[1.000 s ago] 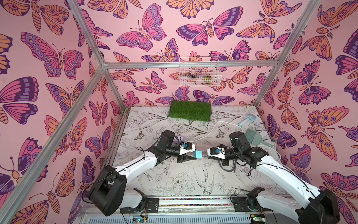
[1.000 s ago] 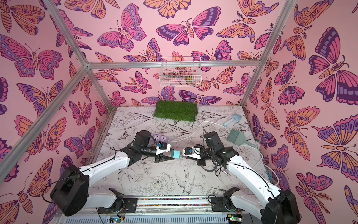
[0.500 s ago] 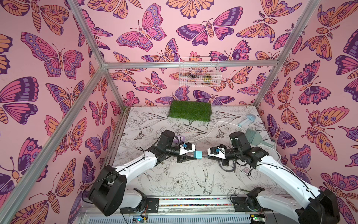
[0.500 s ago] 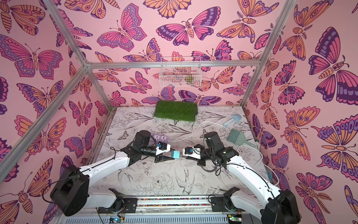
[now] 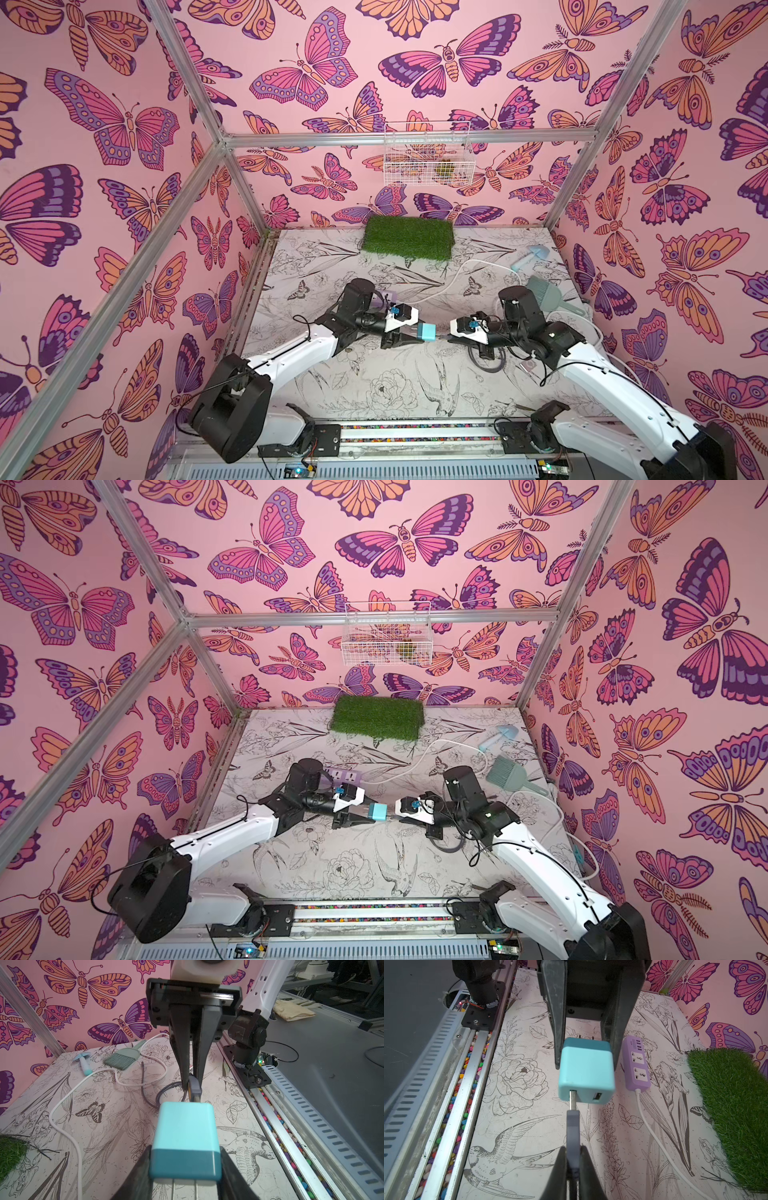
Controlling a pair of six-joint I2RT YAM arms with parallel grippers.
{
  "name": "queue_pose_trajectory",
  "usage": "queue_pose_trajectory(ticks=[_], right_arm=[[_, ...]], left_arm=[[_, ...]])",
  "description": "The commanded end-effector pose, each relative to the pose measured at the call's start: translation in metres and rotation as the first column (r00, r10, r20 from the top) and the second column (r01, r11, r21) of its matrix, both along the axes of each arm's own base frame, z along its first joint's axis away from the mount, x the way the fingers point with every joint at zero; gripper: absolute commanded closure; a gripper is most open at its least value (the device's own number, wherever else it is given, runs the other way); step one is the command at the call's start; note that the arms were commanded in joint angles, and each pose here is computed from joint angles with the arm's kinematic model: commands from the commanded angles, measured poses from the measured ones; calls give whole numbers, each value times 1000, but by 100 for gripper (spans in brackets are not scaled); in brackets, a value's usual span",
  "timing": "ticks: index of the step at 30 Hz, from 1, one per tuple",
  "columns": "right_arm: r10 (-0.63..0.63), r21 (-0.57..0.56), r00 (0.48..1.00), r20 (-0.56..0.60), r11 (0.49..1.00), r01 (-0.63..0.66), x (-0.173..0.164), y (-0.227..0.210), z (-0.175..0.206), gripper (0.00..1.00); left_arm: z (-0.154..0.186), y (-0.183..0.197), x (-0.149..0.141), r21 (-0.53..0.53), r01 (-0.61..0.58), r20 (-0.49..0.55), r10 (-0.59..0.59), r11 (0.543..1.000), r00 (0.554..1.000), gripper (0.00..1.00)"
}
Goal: Charge mp3
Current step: Insert the charging cable into the plug.
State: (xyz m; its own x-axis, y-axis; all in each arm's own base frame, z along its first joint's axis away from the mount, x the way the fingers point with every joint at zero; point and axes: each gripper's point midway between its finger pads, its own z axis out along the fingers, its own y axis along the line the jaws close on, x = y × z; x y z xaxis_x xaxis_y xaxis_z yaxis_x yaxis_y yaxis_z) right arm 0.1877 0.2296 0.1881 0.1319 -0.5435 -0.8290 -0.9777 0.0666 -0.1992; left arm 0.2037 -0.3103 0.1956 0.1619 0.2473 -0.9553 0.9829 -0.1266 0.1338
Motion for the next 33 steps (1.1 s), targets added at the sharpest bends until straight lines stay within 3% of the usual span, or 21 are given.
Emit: queue_pose_trajectory(ticks=[1,12,26,33], right_arm=[[46,43,999,-15,998,-45,-2,9,9,100],[95,0,995,-40,995,-95,3,14,10,100],[51,-49,997,-59,997,-54,20,25,6,100],[18,18,998,-65,1000,-17,30,36,4,100]], left_arm=[[3,-7,-10,-18,62,4,-62,998,998,91],[-10,-12,-13,48,65,43,-67,997,997,98],[-18,-22,-1,98,16,64,-22,995,998,100],[-14,-28,6,61,-22,70,18,998,997,100]])
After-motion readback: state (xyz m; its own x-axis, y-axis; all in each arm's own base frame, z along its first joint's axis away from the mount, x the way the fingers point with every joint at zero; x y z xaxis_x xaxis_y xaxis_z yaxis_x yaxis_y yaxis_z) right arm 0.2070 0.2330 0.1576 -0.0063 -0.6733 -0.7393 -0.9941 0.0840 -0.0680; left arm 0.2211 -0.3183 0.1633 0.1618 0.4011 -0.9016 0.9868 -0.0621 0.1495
